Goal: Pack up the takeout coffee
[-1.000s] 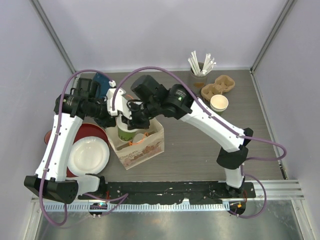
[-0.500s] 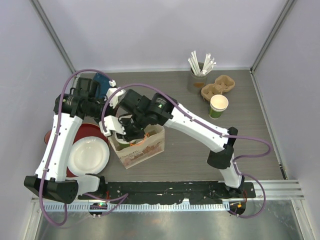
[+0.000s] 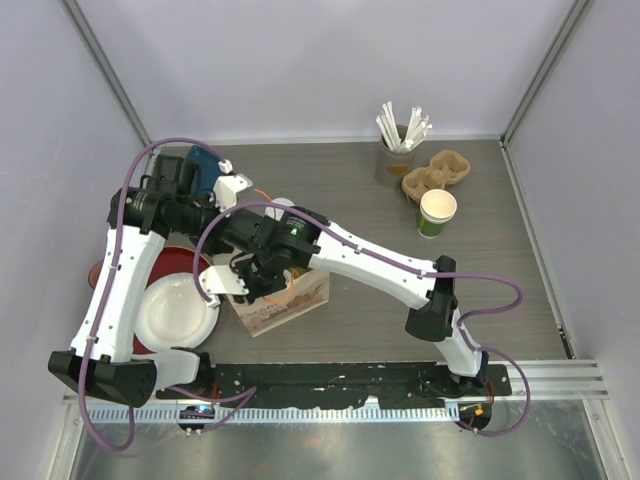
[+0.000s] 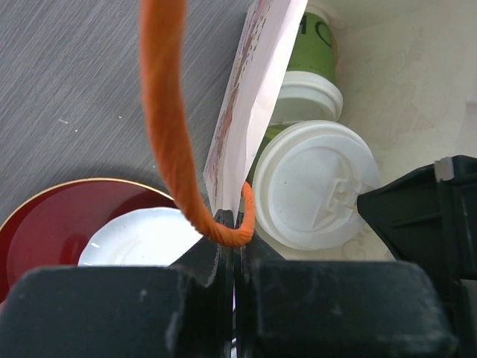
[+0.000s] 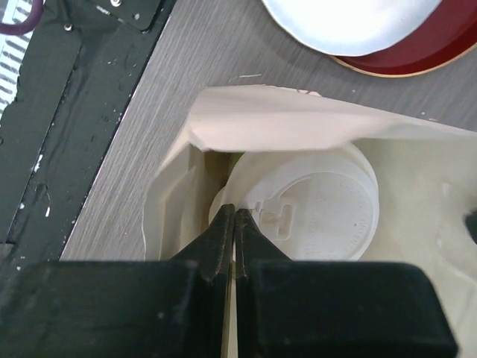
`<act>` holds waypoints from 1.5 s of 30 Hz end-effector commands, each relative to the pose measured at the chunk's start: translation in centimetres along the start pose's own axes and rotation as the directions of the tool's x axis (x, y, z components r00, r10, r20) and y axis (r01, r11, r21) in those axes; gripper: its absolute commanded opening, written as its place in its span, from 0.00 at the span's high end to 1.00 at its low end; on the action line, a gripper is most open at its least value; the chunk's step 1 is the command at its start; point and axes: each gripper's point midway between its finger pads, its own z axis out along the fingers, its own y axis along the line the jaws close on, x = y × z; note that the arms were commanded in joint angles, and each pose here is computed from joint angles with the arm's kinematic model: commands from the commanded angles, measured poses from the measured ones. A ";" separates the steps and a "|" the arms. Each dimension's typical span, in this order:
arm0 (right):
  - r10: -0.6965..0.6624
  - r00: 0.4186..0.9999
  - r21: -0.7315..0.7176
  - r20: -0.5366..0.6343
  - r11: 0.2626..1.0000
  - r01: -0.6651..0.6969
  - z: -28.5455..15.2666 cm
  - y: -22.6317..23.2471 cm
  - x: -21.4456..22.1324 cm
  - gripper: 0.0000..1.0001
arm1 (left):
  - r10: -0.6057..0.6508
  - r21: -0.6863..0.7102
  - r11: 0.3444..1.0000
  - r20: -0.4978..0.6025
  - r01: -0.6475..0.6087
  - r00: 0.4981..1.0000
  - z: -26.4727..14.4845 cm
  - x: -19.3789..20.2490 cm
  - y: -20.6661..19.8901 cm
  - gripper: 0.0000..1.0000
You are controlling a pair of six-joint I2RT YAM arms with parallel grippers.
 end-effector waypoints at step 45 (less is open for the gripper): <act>-0.008 1.000 -0.169 -0.013 0.986 0.006 6.0 2.0 3.6 0.98 | -0.031 0.098 0.994 -0.087 0.039 0.996 -1.3 2.1 -2.7 1.00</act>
